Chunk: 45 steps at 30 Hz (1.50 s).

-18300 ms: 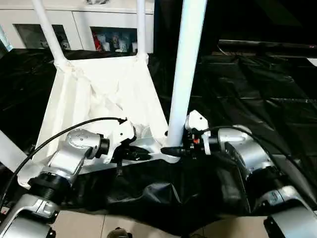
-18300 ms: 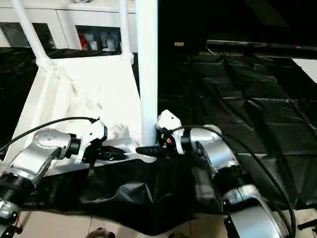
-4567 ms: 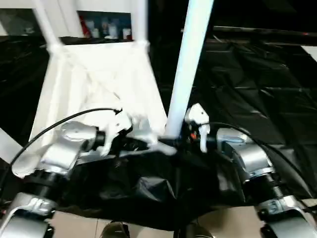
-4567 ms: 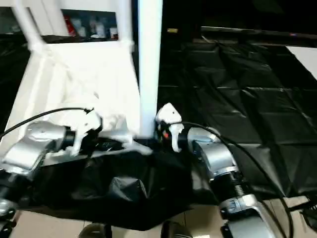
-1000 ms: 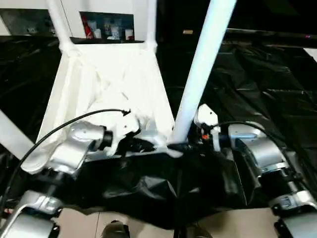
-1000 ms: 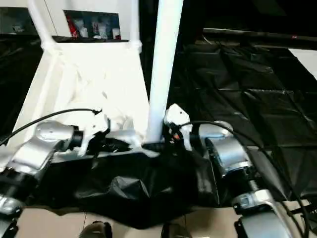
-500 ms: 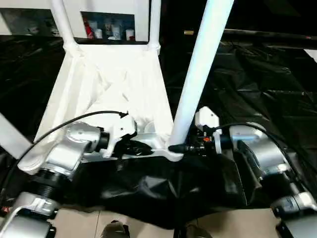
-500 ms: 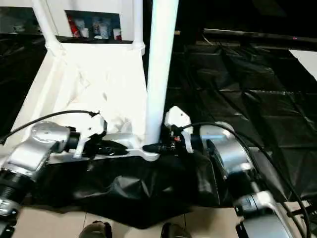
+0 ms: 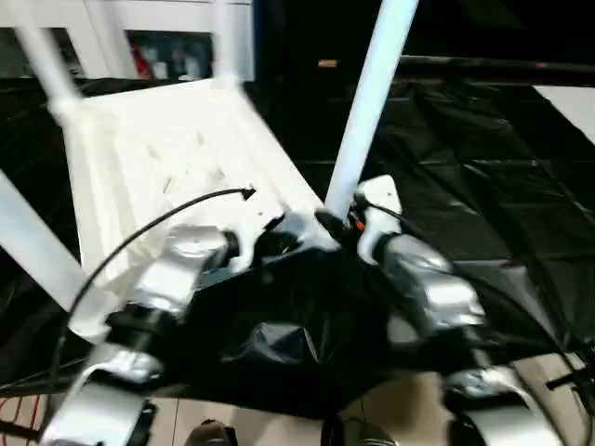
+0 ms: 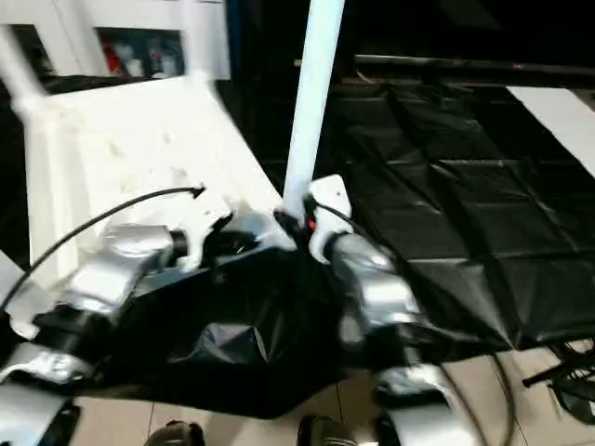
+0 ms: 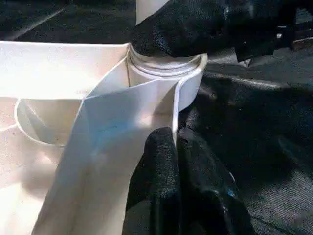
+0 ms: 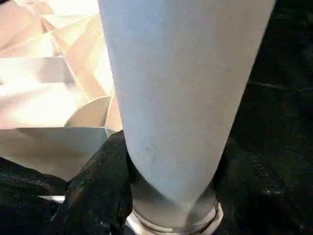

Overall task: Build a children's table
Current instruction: Rotate leg to tighten

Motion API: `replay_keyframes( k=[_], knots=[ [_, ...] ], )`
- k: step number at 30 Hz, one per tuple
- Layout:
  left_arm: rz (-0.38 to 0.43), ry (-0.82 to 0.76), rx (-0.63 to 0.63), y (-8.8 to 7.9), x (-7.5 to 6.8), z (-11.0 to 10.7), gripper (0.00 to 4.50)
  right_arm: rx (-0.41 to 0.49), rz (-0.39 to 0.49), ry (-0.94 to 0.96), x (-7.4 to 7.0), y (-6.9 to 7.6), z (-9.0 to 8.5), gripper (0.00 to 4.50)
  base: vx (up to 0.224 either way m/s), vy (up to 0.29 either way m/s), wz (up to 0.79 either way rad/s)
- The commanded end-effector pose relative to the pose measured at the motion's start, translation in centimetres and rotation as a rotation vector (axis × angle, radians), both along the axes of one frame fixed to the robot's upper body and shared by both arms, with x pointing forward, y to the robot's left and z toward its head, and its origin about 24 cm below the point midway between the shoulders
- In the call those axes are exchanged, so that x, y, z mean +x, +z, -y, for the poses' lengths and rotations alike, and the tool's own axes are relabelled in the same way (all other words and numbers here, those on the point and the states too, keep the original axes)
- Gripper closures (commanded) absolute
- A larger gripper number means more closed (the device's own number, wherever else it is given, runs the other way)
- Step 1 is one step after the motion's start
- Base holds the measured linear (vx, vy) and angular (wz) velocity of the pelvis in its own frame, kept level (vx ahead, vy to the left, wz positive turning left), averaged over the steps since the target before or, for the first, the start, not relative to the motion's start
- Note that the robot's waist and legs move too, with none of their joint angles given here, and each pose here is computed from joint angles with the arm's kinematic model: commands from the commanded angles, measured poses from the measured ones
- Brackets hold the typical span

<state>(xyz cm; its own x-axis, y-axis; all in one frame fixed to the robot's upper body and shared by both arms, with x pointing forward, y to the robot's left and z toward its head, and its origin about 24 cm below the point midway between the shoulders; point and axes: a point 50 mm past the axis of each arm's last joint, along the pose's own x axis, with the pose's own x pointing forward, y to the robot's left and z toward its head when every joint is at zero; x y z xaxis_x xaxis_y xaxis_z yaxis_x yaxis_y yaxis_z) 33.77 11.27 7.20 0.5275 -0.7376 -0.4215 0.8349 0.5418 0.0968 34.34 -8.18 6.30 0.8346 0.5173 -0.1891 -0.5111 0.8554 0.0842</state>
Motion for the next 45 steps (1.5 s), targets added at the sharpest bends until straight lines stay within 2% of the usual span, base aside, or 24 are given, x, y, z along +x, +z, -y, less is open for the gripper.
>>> replay_keyframes(
  k=[1,2,5,6,11,12,13,15,16,20,24,29,32,38,41,45],
  knots=[
    [0.097,-0.04,-0.107,2.4,0.4,2.6,4.5,0.059,-0.114,0.206,-2.1,-2.0,-4.6,1.93,0.0,0.0,0.0],
    [0.101,-0.059,-0.102,2.3,0.3,2.6,4.5,0.084,-0.108,0.217,-2.1,-1.7,-4.7,1.8,0.0,0.0,0.0],
    [0.096,-0.123,-0.098,2.3,-0.3,2.4,4.5,0.056,-0.082,0.253,-1.9,-1.3,-4.3,1.58,0.0,0.0,0.0],
    [0.096,-0.146,-0.092,2.2,-0.5,2.2,4.5,0.021,-0.067,0.284,-1.8,-1.2,-3.8,1.44,0.0,0.0,0.0],
    [0.066,-0.223,-0.077,1.8,-1.3,1.2,4.5,-0.066,-0.021,0.439,-1.5,-0.4,-1.4,1.44,0.0,0.0,0.0],
    [0.046,-0.272,-0.073,1.7,-1.7,0.7,4.5,-0.096,-0.01,0.528,-1.7,0.0,-0.3,1.44,0.0,0.0,0.0],
    [0.04,-0.287,-0.071,1.7,-1.8,0.6,4.5,-0.106,-0.008,0.559,-1.8,0.1,0.1,1.44,0.0,0.0,0.0],
    [0.033,-0.305,-0.068,1.6,-2.0,0.4,4.5,-0.117,-0.007,0.594,-2.0,0.2,0.6,1.44,0.0,0.0,0.0],
    [0.021,-0.351,-0.054,1.5,-2.4,-0.2,4.5,-0.138,-0.019,0.669,-2.3,0.4,1.6,1.44,0.0,0.0,0.0],
    [-0.017,-0.443,-0.04,1.5,-3.2,-1.2,4.5,-0.199,-0.049,0.786,-2.7,0.5,3.3,1.44,0.0,0.0,0.0],
    [-0.041,-0.486,-0.021,1.5,-3.7,-2.2,4.5,-0.222,-0.073,0.862,-3.0,0.8,4.1,1.44,0.0,0.0,0.0],
    [-0.057,-0.515,0.001,1.7,-4.0,-3.4,4.5,-0.244,-0.072,0.906,-3.0,1.2,4.4,1.44,0.0,0.0,0.0],
    [-0.071,-0.534,0.006,1.8,-4.2,-3.8,4.5,-0.228,-0.066,0.928,-3.0,1.6,4.2,1.76,0.0,0.0,0.0],
    [-0.072,-0.518,0.015,1.8,-4.1,-4.0,4.5,-0.198,-0.088,0.953,-3.5,1.2,3.9,2.0,0.0,0.0,0.0],
    [-0.052,-0.445,0.023,1.7,-3.4,-3.8,4.5,-0.174,-0.086,0.909,-3.6,0.6,3.5,2.05,0.0,0.0,0.0],
    [-0.018,-0.262,-0.023,1.9,-1.6,-2.9,4.5,-0.158,-0.074,0.649,-2.5,-0.6,2.6,2.08,0.0,0.0,0.0]
  ],
)
